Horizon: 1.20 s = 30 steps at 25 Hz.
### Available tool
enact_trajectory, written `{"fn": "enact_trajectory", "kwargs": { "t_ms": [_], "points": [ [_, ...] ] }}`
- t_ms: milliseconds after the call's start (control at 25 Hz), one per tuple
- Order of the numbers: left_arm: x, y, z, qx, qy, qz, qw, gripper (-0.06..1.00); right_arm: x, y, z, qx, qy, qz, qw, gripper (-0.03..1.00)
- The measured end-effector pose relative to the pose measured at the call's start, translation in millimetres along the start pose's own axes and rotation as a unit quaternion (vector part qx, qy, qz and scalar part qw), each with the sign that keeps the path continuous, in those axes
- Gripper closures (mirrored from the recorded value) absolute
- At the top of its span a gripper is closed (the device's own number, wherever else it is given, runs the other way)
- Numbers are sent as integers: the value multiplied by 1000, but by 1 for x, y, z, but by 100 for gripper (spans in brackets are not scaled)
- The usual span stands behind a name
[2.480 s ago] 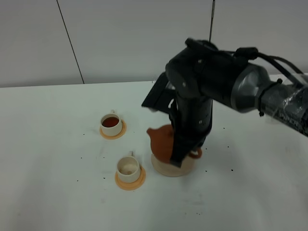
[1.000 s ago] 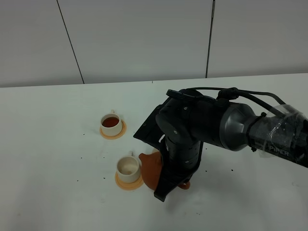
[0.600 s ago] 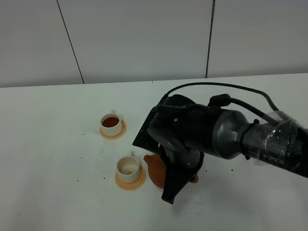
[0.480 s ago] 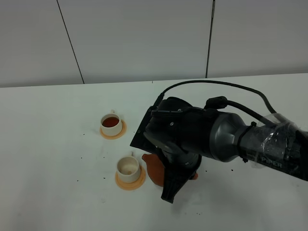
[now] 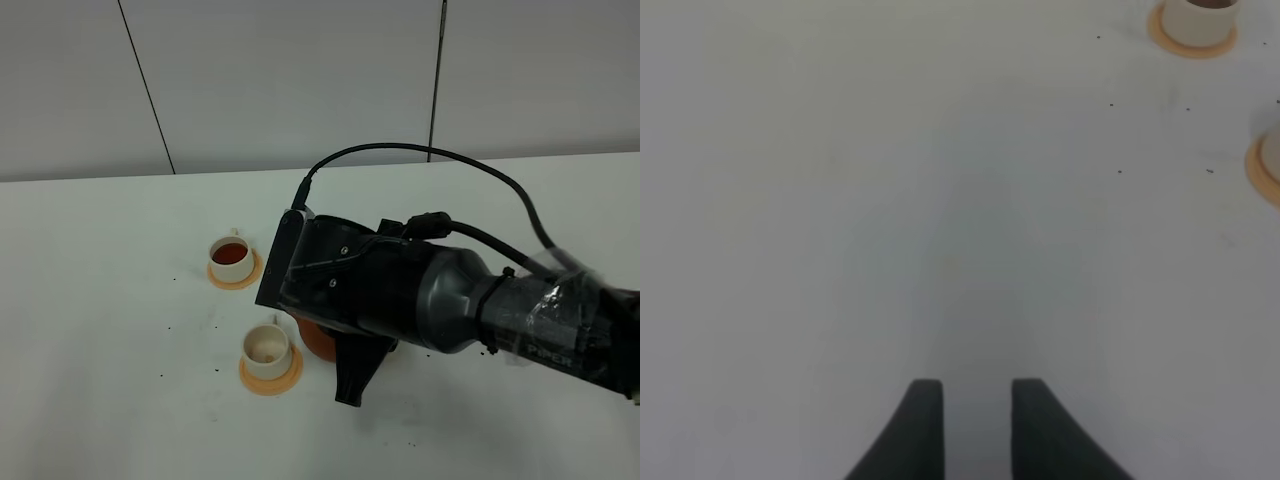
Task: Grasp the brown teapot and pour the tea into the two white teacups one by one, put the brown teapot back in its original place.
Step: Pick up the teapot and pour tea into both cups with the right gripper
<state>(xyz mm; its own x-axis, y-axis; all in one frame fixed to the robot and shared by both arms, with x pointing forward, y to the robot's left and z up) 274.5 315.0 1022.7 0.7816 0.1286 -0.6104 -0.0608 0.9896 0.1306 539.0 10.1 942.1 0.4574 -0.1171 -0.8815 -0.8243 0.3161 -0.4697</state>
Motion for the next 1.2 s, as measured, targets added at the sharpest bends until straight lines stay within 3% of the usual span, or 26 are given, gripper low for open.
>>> {"fn": "enact_trajectory", "kwargs": {
  "t_ms": [560, 1200],
  "points": [
    [0, 0, 0, 0, 0, 0, 1000, 71, 11, 12, 21, -67, 48, -62, 995, 87],
    [0, 0, 0, 0, 0, 0, 1000, 71, 4, 16, 24, -101, 56, -79, 990, 87]
  ]
}}
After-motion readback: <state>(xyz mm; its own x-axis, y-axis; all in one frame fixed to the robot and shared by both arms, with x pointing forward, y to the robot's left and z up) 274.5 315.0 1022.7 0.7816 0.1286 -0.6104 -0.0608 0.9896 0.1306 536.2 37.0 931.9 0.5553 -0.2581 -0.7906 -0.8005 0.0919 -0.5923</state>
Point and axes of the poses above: a point on each arm's last joint axis where the gripper is mounted, x pointing out along that axis toward the gripper, y along the wrist's bending axis when the last joint is at zero, z = x × y, the point moved 4 cm from there along x, pointing out along that axis toward the gripper, and after that the axes turned 5 degrees about x, right-handed, at the moved point
